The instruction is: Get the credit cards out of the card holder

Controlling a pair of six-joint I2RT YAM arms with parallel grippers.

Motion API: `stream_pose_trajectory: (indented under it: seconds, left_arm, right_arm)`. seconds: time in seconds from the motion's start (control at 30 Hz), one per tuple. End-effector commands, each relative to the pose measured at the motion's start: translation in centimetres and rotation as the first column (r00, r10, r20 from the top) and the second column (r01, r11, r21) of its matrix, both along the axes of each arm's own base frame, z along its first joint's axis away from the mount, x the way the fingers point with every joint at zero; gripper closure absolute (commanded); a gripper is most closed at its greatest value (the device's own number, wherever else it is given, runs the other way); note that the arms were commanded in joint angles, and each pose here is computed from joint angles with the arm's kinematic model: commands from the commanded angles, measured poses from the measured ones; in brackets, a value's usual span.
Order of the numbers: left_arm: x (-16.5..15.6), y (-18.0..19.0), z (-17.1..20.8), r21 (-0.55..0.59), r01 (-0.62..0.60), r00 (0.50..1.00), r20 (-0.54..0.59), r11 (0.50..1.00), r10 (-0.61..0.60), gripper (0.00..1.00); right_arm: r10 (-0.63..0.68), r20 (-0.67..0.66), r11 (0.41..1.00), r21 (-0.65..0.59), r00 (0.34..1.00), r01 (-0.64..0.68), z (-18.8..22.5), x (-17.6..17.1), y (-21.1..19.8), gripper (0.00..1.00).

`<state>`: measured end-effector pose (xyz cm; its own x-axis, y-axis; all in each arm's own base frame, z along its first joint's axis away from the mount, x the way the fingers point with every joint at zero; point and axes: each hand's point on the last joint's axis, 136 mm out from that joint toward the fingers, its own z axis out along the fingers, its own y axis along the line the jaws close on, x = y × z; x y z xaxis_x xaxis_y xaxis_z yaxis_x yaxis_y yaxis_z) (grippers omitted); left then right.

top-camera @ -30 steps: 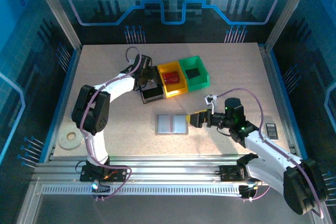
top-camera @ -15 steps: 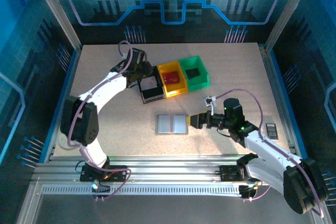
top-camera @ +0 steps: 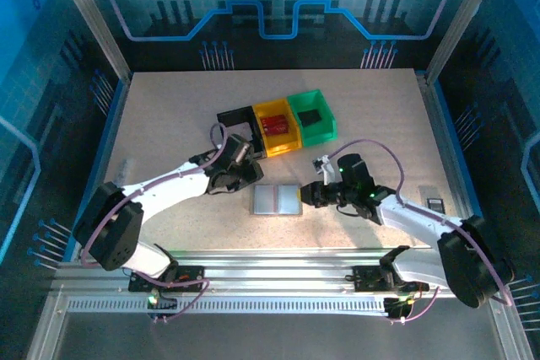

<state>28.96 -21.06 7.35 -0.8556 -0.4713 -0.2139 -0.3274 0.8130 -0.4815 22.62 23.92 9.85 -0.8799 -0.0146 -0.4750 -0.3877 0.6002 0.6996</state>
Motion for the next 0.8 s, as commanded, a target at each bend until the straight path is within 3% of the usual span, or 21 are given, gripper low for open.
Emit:
stream_pose_trajectory:
  seconds: [0.0,0.23,0.77]
  left_arm:
    - [-0.7,-1.3,0.9,-0.087,-0.022,1.0,0.002,0.996,0.022,0.58]
    - [-2.6,-1.4,-1.5,-0.069,-0.019,0.999,-0.044,0.997,0.016,0.57]
    - [-3.2,-2.1,-3.7,-0.062,-0.008,0.997,-0.078,0.998,0.003,0.57]
  right_arm:
    - [-0.033,-0.016,0.998,-0.052,0.999,0.032,-0.8,1.0,0.0,0.91]
    - [-0.076,-0.045,0.986,-0.15,0.996,0.068,-3.0,1.4,-0.5,1.0]
    - [-0.074,-0.136,0.977,-0.209,0.988,0.044,-6.8,1.5,0.2,1.0]
